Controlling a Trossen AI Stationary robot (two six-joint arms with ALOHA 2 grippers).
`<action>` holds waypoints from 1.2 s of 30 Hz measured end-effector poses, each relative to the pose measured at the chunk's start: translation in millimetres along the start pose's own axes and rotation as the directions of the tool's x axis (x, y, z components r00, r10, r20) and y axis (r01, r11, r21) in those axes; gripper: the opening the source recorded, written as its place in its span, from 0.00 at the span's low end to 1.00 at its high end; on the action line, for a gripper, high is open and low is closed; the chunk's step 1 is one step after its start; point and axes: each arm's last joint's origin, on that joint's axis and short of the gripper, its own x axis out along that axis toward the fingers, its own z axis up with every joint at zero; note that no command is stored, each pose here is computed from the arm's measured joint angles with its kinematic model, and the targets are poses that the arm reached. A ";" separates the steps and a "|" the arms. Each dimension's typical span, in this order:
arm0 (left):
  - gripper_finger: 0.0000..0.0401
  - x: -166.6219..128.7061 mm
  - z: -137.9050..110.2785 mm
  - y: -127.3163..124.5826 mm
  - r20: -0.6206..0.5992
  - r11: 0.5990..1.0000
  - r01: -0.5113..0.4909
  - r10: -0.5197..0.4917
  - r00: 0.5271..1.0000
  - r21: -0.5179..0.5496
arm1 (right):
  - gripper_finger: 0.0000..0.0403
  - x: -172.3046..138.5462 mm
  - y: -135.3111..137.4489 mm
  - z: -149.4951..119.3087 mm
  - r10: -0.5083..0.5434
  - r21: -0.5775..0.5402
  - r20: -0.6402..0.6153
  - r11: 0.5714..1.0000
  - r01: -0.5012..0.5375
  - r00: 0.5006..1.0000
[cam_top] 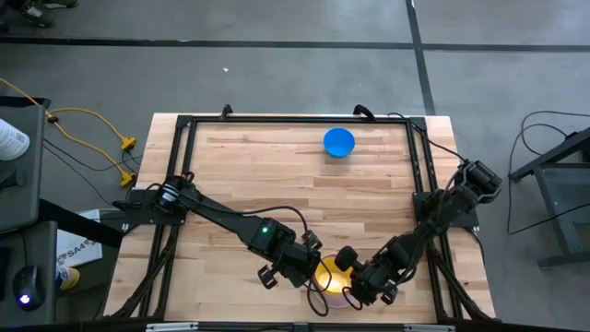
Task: Nest bowls inside each other
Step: Stack the yellow bowl on the red bowl
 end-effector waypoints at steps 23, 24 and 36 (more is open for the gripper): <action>0.13 0.0 -0.6 -0.3 -0.006 1.000 0.003 -0.003 1.000 0.000 | 0.01 -1.3 14.8 -1.6 -0.087 -0.115 -0.064 0.990 0.079 0.994; 0.13 0.0 -0.6 -0.3 -0.006 1.000 0.003 -0.003 1.000 0.000 | 0.01 -1.3 14.8 -1.6 -0.087 -0.115 -0.063 0.990 0.079 0.994; 0.13 0.0 -0.5 -0.4 -0.005 1.000 0.005 -0.005 1.000 -0.004 | 0.01 15.6 17.1 -3.1 -0.047 -0.111 -0.107 0.993 0.035 0.993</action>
